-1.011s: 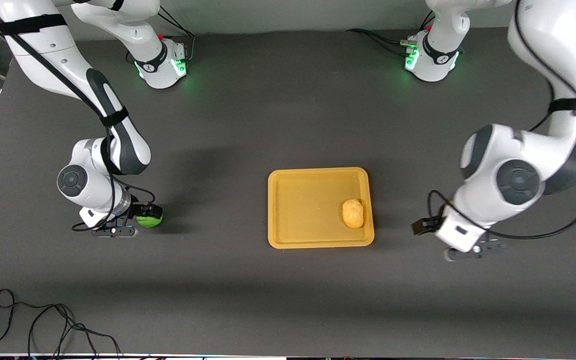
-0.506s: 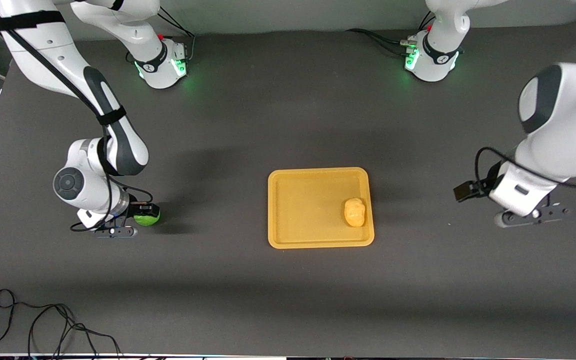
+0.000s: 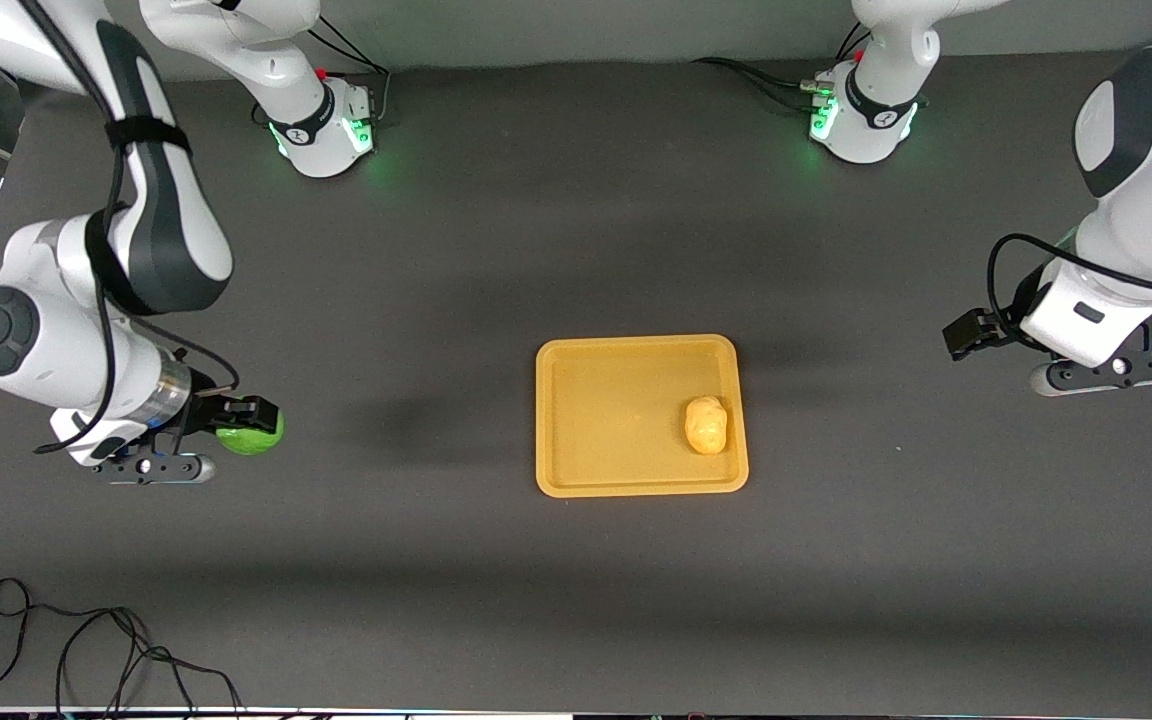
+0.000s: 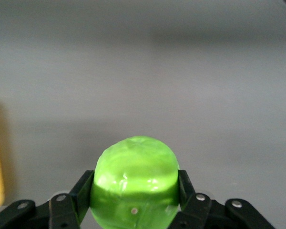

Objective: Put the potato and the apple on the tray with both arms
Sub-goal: 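Carry the green apple onto the tray with the right gripper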

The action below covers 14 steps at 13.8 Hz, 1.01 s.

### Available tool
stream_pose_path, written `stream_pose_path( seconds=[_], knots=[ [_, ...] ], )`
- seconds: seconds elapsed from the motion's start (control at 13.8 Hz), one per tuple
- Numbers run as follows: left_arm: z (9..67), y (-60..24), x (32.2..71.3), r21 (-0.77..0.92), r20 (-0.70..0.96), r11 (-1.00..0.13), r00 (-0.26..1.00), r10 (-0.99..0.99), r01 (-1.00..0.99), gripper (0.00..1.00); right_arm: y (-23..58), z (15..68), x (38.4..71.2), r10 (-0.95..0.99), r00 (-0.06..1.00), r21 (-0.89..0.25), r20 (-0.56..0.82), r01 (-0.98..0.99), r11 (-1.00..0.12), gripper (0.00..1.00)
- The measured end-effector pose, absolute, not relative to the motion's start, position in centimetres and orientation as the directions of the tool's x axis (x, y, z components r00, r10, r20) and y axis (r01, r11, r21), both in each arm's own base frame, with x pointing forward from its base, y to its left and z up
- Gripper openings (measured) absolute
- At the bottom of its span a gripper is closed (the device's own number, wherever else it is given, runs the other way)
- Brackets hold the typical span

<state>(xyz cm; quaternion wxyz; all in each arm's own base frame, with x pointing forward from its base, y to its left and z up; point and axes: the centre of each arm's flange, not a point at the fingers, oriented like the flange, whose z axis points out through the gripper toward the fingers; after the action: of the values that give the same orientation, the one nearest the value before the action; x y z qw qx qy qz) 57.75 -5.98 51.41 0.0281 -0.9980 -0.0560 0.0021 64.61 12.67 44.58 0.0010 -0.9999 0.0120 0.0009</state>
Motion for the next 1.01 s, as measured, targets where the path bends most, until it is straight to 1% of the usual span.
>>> stream_pose_path(
  seconds=[0.14,0.29,0.51,0.72,0.87,1.01],
  knots=[
    [51.2,-5.1,57.9,-0.056,-0.004,-0.991,0.992,0.122,0.122,1.0,21.2,46.2,64.5,-0.045,0.999,-0.006,0.01,-0.045,-0.999,0.75],
    [51.5,-4.6,58.0,-0.056,-0.003,-0.99,0.992,0.127,0.127,1.0,29.2,45.1,64.0,-0.08,0.997,-0.006,0.011,-0.08,-0.997,0.75],
    [52.9,-2.6,58.2,-0.057,-0.003,-0.987,0.989,0.149,0.149,1.0,38.7,41.8,62.9,-0.141,0.99,-0.011,0.017,-0.141,-0.99,0.74],
    [53.9,-0.6,58.2,-0.057,-0.01,-0.993,0.995,0.101,0.101,1.0,48.1,37.8,60.0,-0.17,0.985,-0.034,0.038,-0.169,-0.985,0.74],
    [53.3,-0.9,58.0,-0.06,-0.051,-0.995,0.995,0.087,0.084,1.0,52.4,35.0,58.4,-0.164,0.984,-0.068,0.066,-0.16,-0.985,0.74],
    [52.9,-1.2,58.1,-0.058,-0.06,-0.995,0.995,0.08,0.077,1.0,54.7,32.0,57.0,-0.147,0.987,-0.074,0.072,-0.141,-0.987,0.74]
  ],
)
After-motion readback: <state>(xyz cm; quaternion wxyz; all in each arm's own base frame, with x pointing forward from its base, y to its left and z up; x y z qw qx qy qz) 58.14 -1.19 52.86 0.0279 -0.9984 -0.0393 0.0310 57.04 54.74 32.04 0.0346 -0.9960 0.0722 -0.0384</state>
